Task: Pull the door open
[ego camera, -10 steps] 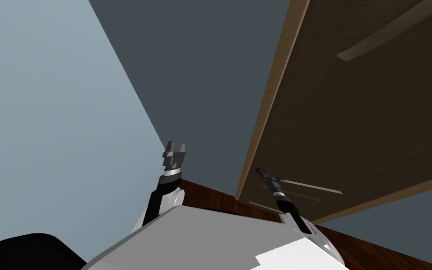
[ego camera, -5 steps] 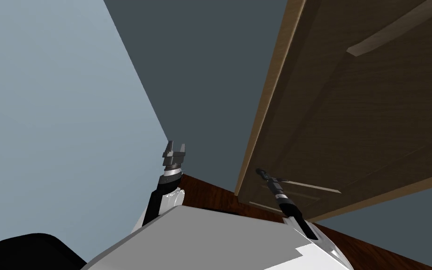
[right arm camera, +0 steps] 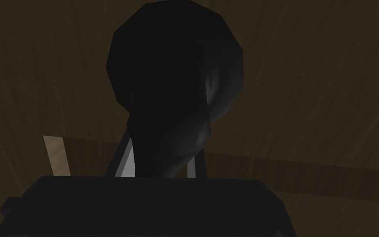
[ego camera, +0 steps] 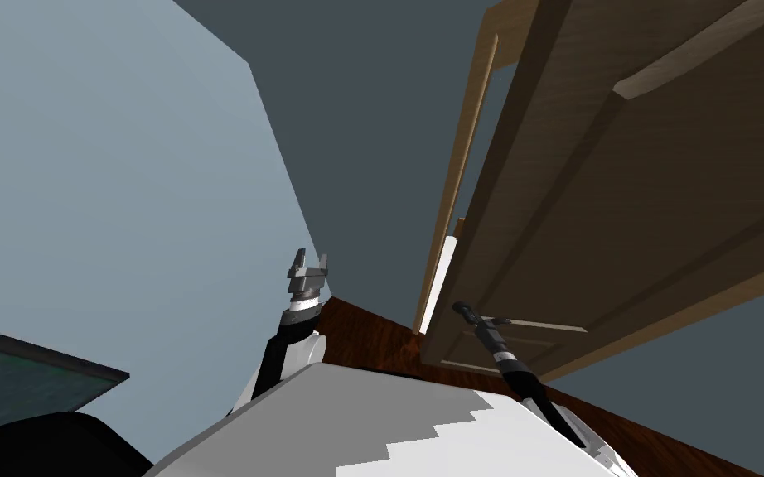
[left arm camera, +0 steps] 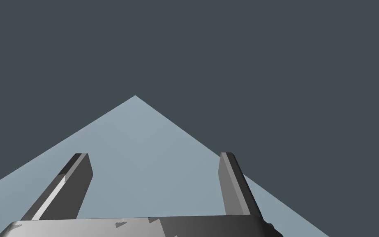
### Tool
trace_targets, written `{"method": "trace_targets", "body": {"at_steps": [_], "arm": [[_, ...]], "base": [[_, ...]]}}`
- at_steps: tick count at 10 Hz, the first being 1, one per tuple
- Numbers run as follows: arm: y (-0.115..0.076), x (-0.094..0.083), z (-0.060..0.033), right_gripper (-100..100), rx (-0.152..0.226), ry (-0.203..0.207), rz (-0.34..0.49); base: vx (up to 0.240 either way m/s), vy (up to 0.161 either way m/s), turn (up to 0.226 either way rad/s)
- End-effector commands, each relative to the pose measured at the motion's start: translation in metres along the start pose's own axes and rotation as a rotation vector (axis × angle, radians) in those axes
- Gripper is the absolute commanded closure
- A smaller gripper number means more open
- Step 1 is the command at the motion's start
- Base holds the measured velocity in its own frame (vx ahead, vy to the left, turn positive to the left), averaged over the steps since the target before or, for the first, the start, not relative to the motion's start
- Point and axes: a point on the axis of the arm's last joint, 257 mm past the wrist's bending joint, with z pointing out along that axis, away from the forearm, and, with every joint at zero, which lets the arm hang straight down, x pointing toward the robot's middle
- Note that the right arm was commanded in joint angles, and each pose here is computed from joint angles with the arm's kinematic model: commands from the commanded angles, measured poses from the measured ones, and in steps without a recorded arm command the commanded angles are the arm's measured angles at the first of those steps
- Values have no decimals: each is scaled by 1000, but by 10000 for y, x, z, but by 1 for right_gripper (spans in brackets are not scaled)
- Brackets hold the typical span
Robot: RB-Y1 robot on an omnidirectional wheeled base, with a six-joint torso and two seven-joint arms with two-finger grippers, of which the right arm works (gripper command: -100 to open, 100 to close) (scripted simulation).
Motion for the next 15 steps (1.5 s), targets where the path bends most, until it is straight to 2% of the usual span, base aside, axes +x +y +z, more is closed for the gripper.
{"method": "trace_targets", "body": {"at_steps": [1, 2, 3, 7, 8, 10, 13, 15], "arm": [[0, 0, 0, 100, 0, 0, 0], [-21, -7, -127, 100, -1, 19, 1], [-19, -15, -155, 100, -2, 24, 1], [-3, -76, -424, 100, -13, 66, -2], [0, -82, -456, 100, -14, 71, -2], [11, -104, -581, 100, -17, 92, -2], [-21, -90, -611, 100, -8, 95, 2], [-24, -110, -690, 100, -10, 105, 2]], "base": [[-100, -40, 29], [-172, -66, 199], [-203, -70, 166], [-192, -65, 152], [-183, -68, 88], [-175, -76, 129], [-78, -30, 36], [-190, -63, 230]]}}
